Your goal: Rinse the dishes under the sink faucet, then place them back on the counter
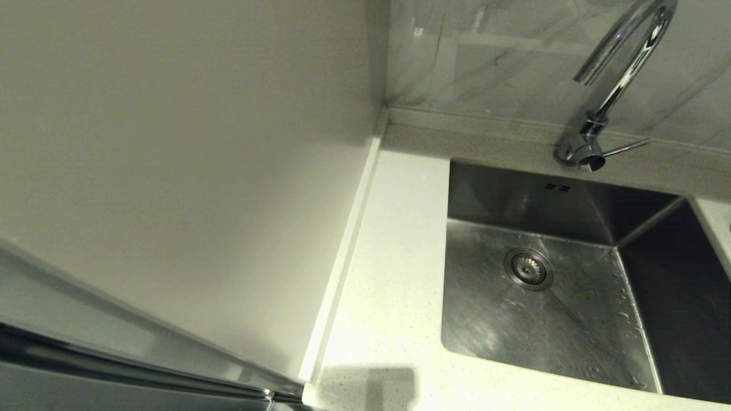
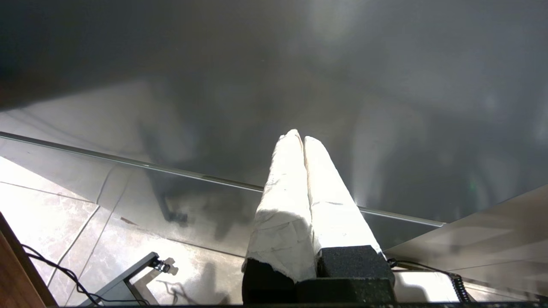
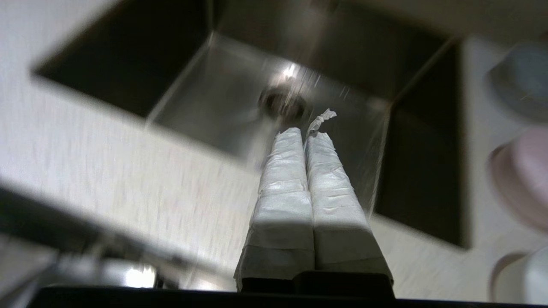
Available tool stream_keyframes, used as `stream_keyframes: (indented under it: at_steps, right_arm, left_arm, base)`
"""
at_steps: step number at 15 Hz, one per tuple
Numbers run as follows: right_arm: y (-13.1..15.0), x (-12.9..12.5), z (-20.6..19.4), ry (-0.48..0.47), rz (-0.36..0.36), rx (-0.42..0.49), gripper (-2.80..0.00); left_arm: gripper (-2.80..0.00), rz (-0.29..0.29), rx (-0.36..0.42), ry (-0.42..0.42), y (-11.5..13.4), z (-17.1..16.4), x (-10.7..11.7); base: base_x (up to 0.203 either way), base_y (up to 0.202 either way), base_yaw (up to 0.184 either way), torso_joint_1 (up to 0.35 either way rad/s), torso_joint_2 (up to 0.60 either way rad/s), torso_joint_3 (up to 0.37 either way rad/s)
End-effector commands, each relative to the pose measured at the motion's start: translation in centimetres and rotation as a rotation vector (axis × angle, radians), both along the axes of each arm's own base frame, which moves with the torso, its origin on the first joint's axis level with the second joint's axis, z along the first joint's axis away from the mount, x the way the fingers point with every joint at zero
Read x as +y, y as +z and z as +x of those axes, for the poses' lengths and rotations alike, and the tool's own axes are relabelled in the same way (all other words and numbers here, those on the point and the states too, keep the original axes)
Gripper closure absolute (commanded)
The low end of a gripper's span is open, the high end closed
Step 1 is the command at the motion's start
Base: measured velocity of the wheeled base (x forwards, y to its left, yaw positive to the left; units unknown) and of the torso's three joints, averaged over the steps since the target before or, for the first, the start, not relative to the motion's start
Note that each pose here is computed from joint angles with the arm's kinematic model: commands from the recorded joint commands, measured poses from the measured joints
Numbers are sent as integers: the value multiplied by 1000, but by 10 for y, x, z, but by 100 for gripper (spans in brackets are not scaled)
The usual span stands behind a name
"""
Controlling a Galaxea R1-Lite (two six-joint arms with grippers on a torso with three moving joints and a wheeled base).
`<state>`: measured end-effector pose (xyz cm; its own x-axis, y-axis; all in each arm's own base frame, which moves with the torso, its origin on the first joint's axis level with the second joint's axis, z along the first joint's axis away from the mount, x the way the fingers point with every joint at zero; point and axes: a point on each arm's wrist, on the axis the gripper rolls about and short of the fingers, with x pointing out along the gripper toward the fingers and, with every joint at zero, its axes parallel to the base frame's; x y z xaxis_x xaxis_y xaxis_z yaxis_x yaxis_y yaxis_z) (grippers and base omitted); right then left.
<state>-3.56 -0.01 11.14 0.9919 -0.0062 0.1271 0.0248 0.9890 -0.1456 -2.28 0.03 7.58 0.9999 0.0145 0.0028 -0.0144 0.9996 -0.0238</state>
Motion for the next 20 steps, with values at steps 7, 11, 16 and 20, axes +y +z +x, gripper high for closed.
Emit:
stream_keyframes:
  at_steps: [7,11,16,20]
  right_arm:
    - [57,-2,-35,-52,193,-185,0]
    - [-20,-1,10,-37,26,21,0]
    - [-37,1,13,30,114,139,0]
    - [-36,0,13,24,121,135,0]
  left_arm:
    - [0,0,-3,0,0,0,0]
    - [0,-1,-3,0,0,0,0]
    - [0,-1,-4,1,0,0,0]
    - [0,1,-3,1,0,0,0]
  base:
    - [0,0,0,0,0,0]
    - [0,0,0,0,0,0]
    - [0,0,0,0,0,0]
    - [0,0,0,0,0,0]
